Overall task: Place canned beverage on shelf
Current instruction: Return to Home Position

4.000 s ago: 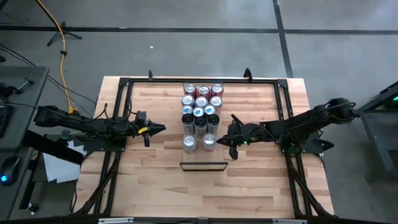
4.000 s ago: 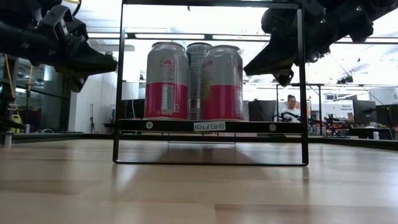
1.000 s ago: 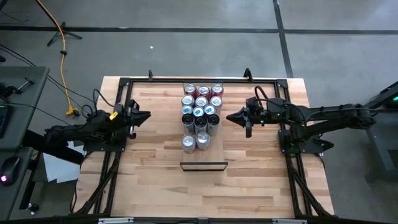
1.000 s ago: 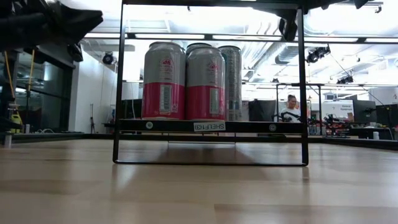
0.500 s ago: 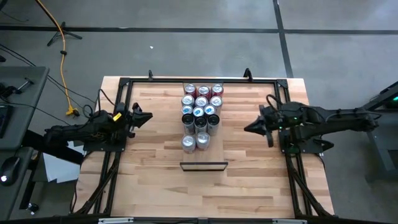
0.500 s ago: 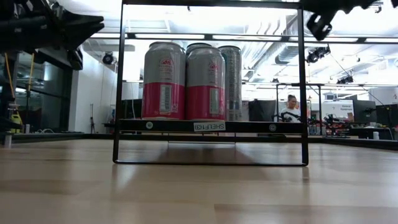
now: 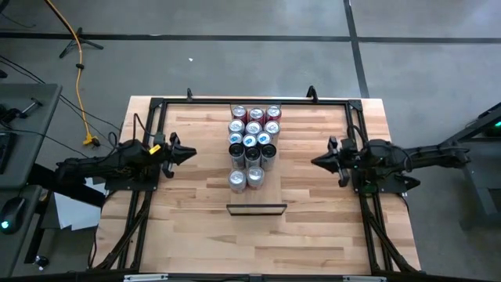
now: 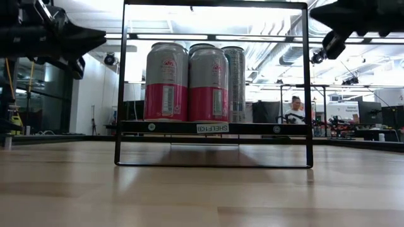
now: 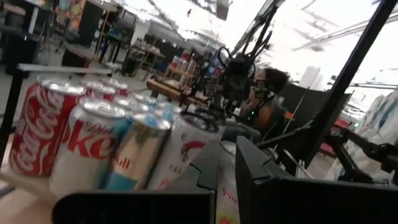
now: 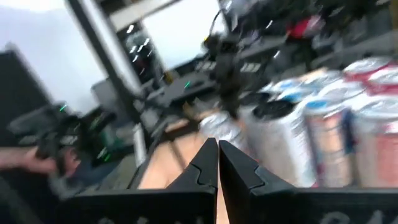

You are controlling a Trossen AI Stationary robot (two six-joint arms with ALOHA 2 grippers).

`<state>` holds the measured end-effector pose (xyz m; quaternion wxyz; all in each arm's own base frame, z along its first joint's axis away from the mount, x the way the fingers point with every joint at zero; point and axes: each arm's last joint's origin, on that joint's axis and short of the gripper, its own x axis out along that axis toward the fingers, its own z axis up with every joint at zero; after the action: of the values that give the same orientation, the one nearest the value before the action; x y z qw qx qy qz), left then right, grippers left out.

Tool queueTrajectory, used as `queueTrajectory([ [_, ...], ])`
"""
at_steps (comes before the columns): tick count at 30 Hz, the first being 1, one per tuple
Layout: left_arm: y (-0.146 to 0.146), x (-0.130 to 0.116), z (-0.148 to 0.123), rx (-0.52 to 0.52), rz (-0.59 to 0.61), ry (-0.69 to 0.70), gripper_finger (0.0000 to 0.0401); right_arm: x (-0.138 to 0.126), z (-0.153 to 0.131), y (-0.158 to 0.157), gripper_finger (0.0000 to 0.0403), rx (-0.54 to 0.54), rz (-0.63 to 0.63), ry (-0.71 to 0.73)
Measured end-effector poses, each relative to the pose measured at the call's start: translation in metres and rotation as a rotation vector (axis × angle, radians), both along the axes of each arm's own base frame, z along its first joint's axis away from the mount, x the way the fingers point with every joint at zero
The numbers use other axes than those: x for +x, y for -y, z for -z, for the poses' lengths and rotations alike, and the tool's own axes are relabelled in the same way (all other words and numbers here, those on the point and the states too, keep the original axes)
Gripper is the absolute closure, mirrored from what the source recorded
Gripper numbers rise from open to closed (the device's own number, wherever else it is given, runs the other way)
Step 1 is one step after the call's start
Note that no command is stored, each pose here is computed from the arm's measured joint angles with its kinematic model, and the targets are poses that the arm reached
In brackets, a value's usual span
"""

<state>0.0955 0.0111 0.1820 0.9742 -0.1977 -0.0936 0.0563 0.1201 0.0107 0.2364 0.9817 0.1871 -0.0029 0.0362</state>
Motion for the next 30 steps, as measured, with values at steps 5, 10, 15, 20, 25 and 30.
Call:
queueTrajectory([
  [5,0.000,0.000,0.002,-0.006,0.000,-0.021,0.0401,0.004,0.015,0.011,0.0403,-0.011,0.116,0.064],
  [10,0.000,0.000,0.002,-0.007,-0.001,-0.024,0.0398,0.003,0.027,0.021,0.0403,-0.051,0.106,0.073],
  [15,0.000,0.000,0.002,-0.007,-0.001,-0.024,0.0398,0.003,0.032,0.025,0.0403,-0.162,0.095,0.058],
  [20,0.000,0.000,0.002,-0.007,-0.001,-0.024,0.0398,0.003,0.032,0.024,0.0403,-0.155,0.087,0.058],
  [25,0.000,0.000,0.002,-0.007,-0.001,-0.024,0.0398,0.004,0.033,0.016,0.0403,-0.105,0.026,0.053],
  [30,0.000,0.000,0.002,-0.006,-0.001,-0.024,0.0398,0.004,0.040,0.006,0.0403,-0.114,0.046,-0.022],
])
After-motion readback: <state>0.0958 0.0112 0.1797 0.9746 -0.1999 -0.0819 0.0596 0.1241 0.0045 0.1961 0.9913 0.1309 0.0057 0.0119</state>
